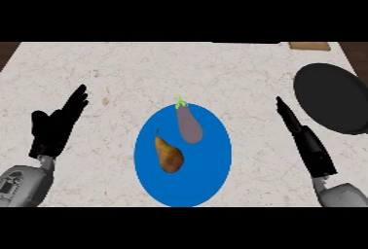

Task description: Pick the eggplant from the plate and place it in the pan

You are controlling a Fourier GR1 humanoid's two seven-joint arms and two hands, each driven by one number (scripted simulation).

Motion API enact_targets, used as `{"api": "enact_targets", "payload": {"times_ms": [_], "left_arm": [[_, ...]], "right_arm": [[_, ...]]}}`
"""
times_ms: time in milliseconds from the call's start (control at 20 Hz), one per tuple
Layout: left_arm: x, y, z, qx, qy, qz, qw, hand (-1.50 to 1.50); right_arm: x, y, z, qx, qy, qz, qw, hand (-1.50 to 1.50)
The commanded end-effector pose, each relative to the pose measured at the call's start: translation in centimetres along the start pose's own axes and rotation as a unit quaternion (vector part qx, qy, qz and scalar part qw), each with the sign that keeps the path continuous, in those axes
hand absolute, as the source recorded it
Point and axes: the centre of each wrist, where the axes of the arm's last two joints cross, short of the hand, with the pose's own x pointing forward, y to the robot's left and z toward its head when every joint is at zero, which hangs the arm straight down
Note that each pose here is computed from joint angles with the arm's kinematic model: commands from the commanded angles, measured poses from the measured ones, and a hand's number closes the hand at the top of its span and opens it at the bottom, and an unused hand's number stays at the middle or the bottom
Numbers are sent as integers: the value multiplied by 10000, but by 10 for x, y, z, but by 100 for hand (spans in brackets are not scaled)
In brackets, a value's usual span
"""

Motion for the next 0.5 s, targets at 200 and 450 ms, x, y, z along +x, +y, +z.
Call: {"api": "enact_targets", "payload": {"times_ms": [200,450], "left_arm": [[43,-64,-9,-747,-1390,659,9853,0],[48,-103,0,-1012,-1626,1055,9758,0]], "right_arm": [[47,85,-57,2397,566,-1995,9484,150],[72,19,-119,2674,1628,-1339,9402,-150]]}}
